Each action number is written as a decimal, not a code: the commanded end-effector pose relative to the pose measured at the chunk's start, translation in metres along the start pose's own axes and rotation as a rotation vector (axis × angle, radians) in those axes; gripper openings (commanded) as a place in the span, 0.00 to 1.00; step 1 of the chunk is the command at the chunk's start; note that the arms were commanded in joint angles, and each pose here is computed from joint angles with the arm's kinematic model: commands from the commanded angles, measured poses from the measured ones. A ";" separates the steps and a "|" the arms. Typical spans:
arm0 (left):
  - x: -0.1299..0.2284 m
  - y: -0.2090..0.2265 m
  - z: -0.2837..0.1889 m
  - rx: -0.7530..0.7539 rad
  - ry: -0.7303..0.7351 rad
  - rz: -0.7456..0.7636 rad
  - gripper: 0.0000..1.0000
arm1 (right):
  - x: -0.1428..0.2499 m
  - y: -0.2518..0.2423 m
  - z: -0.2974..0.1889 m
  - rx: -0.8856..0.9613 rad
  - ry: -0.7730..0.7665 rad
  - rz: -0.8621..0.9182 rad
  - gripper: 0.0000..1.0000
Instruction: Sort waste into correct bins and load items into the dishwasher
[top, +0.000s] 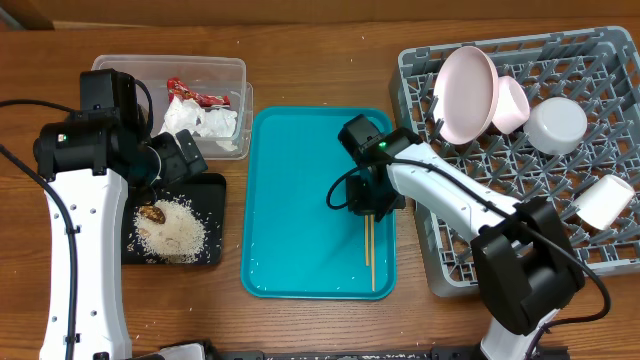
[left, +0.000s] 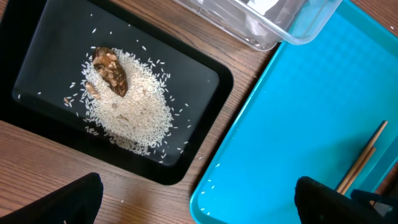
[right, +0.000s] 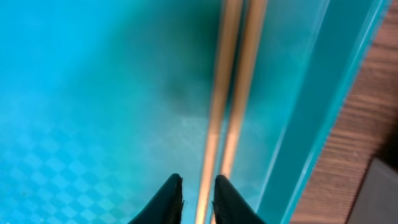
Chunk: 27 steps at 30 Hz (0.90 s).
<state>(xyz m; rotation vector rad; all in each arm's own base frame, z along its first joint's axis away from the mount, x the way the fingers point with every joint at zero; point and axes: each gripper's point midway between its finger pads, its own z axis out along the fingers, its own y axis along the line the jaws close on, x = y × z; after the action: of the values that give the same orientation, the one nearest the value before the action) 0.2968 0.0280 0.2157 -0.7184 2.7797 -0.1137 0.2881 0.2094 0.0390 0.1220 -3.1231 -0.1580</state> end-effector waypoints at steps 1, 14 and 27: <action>-0.003 -0.004 -0.006 0.020 -0.020 -0.002 1.00 | -0.003 0.010 -0.009 -0.023 -0.038 -0.018 0.23; -0.004 -0.003 -0.006 0.013 -0.023 -0.001 1.00 | -0.001 0.009 -0.007 -0.019 -0.033 -0.014 0.24; -0.004 -0.003 -0.006 0.013 -0.023 0.006 1.00 | 0.017 -0.005 0.026 -0.004 -0.005 -0.006 0.27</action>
<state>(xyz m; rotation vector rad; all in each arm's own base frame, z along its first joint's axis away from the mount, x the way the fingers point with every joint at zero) 0.2968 0.0282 0.2157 -0.7184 2.7793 -0.1127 0.2738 0.2063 0.0112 0.1346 -3.1136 -0.1500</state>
